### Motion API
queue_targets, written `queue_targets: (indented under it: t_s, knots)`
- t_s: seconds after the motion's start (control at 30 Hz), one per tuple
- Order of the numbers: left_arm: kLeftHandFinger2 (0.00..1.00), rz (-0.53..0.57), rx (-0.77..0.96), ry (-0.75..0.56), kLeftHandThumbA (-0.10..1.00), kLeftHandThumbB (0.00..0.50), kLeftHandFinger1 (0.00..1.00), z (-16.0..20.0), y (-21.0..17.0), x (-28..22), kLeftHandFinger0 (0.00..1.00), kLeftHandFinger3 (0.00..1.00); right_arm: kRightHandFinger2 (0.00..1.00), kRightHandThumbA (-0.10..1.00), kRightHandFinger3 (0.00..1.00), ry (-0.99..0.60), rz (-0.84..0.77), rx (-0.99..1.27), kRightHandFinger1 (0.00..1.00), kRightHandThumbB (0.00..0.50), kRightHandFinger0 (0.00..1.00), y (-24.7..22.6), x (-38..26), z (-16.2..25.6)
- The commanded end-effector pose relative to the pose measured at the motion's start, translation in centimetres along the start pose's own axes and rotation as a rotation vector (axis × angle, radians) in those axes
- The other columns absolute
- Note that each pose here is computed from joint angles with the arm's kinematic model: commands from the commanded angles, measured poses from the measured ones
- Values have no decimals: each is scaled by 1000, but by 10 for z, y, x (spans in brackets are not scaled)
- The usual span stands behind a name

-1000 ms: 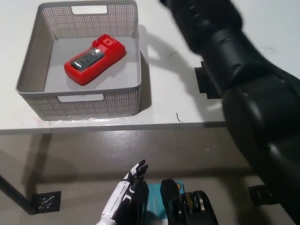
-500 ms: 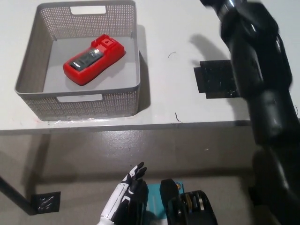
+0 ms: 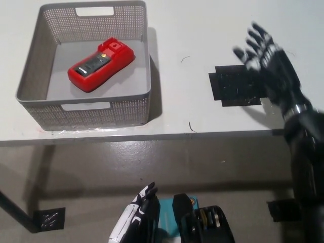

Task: Use the right hand to pick up a multimeter on the right side and put it into a container on the left side

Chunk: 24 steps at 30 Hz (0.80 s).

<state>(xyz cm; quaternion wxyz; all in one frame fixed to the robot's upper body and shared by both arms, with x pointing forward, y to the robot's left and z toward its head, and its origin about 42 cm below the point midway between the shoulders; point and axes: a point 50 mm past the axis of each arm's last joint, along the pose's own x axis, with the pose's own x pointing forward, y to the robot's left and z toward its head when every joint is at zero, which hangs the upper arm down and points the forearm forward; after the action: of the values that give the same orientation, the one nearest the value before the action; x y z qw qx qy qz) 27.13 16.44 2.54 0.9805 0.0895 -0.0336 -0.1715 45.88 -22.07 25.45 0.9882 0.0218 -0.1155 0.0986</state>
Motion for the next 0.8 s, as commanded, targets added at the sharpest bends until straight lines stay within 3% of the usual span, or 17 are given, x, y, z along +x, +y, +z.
queue_targets:
  t_s: [0.0, 0.23, 0.37, 0.53, 0.63, 0.77]
  knots:
    - [1000, 59, -20, -49, 1000, 462, 1000, 4, 3, -5, 1000, 1000, 1000, 1000, 1000, -821, 132, -511, 1000, 484, 1000, 62, -171, 168]
    - [1000, 70, -24, -52, 1000, 439, 1000, 5, 2, -8, 1000, 1000, 1000, 1000, 1000, -654, 208, -440, 1000, 447, 1000, 102, -211, 91]
    - [1000, 82, -47, -69, 1000, 498, 1000, 9, 1, -7, 1000, 1000, 1000, 1000, 1000, -469, 239, -377, 1000, 442, 1000, 132, -236, 21]
    - [1000, 67, -55, -90, 1000, 500, 1000, 14, -3, -4, 1000, 1000, 1000, 1000, 1000, -318, 214, -340, 1000, 437, 1000, 151, -252, -49]
    - [1000, 64, -69, -107, 1000, 500, 1000, 19, -8, -2, 1000, 1000, 1000, 1000, 1000, -200, 196, -327, 1000, 384, 1000, 157, -258, -86]
    - [1000, 58, -67, -122, 1000, 500, 1000, 24, -16, 0, 1000, 1000, 1000, 1000, 1000, -33, 163, -275, 1000, 357, 1000, 160, -263, -135]
